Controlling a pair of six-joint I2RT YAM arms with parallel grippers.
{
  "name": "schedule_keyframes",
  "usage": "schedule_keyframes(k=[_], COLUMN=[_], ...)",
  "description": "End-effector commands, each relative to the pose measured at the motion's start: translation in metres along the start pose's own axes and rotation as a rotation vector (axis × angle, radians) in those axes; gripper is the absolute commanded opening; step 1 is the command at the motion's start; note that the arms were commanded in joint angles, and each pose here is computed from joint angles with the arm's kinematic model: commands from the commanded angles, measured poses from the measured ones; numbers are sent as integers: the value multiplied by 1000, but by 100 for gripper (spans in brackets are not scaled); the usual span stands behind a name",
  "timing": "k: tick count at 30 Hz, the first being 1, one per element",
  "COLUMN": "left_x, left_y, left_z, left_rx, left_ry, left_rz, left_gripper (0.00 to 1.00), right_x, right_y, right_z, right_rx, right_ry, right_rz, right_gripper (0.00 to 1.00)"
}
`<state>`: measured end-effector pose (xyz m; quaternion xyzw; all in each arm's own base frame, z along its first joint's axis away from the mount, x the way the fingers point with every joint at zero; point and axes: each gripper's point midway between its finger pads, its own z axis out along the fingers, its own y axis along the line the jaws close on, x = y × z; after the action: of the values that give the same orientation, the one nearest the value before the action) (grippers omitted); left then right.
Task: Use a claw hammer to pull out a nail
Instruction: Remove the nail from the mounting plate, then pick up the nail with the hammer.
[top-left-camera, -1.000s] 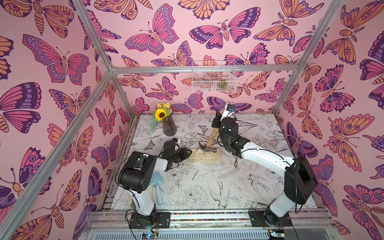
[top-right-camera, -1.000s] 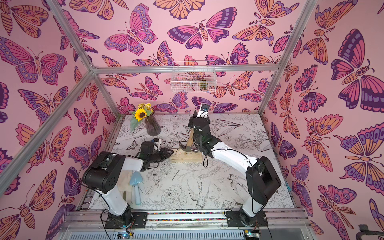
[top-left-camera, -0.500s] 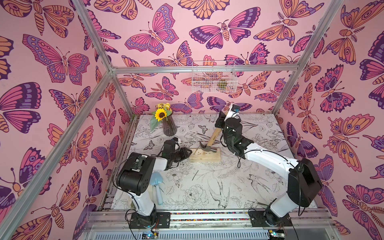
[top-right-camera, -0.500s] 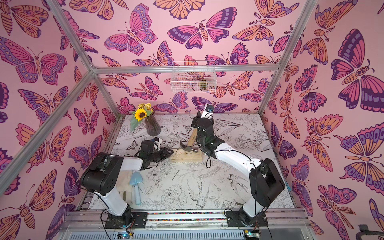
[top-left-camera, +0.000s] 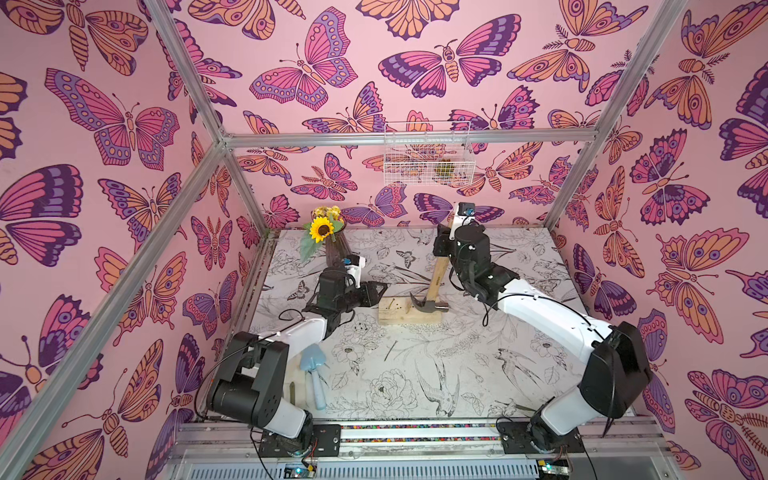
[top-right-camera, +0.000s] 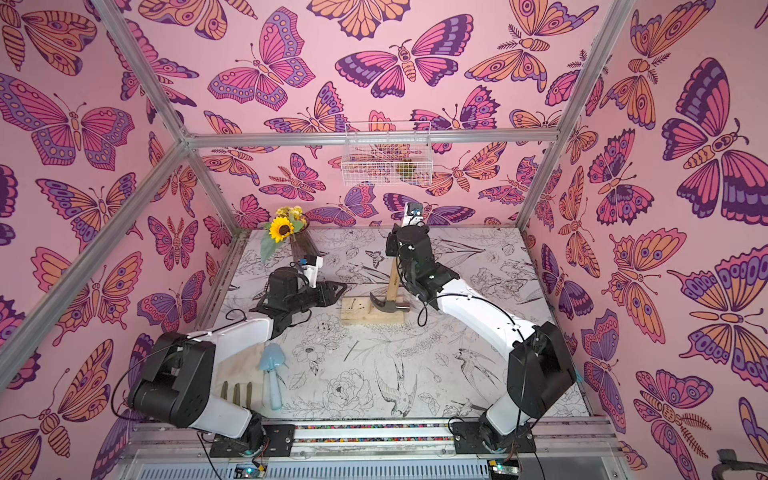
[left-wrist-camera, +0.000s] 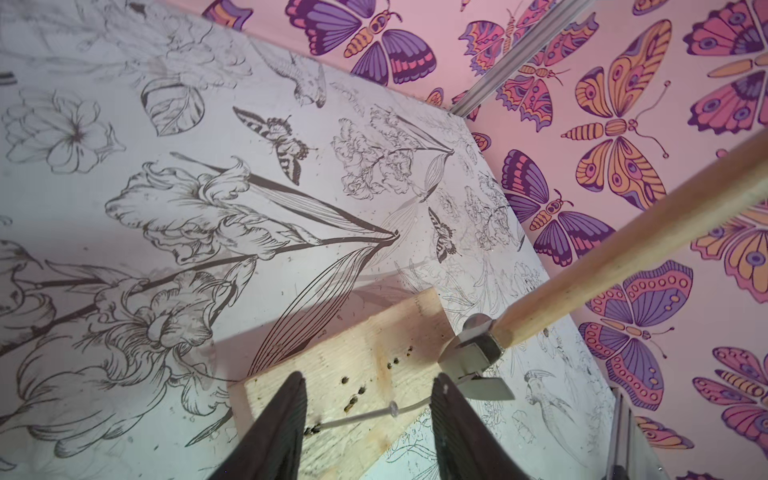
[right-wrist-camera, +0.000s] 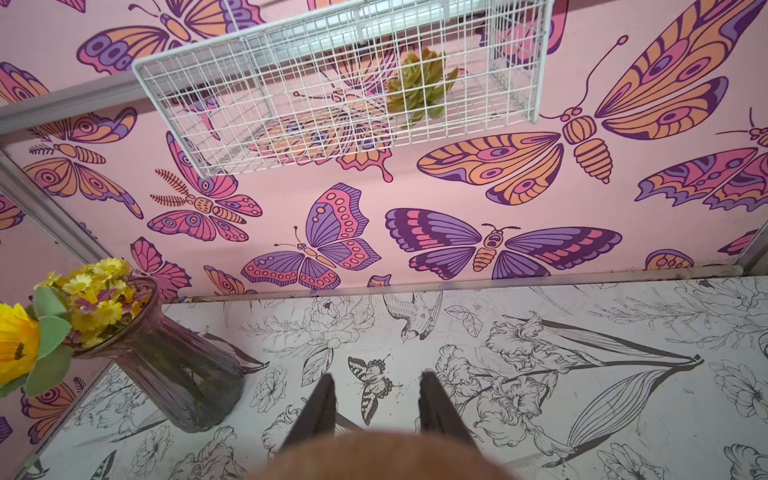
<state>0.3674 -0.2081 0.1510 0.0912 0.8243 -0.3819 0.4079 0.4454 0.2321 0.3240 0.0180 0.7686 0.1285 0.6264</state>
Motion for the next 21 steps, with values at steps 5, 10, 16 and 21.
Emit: schedule_keyframes(k=[5,10,16,21], left_x=[33,58,70,74], left_y=[-42,-54,-65,-71], left_z=[-12,-6,12,21], left_rx=[36,66,87,100], left_ry=[-13,9,49,60], left_rz=[324,444,521,550], left_gripper=[47,44,45,45], right_x=[-98,-98,-95,-94], right_y=[23,27,32,34], right_z=[-40,-43,-46,-47], right_rx=[-138,-163,-195,-208], right_ry=[-177,-145,-125,-116], right_rz=[138,148,160,160], right_gripper=[0,0,0,0])
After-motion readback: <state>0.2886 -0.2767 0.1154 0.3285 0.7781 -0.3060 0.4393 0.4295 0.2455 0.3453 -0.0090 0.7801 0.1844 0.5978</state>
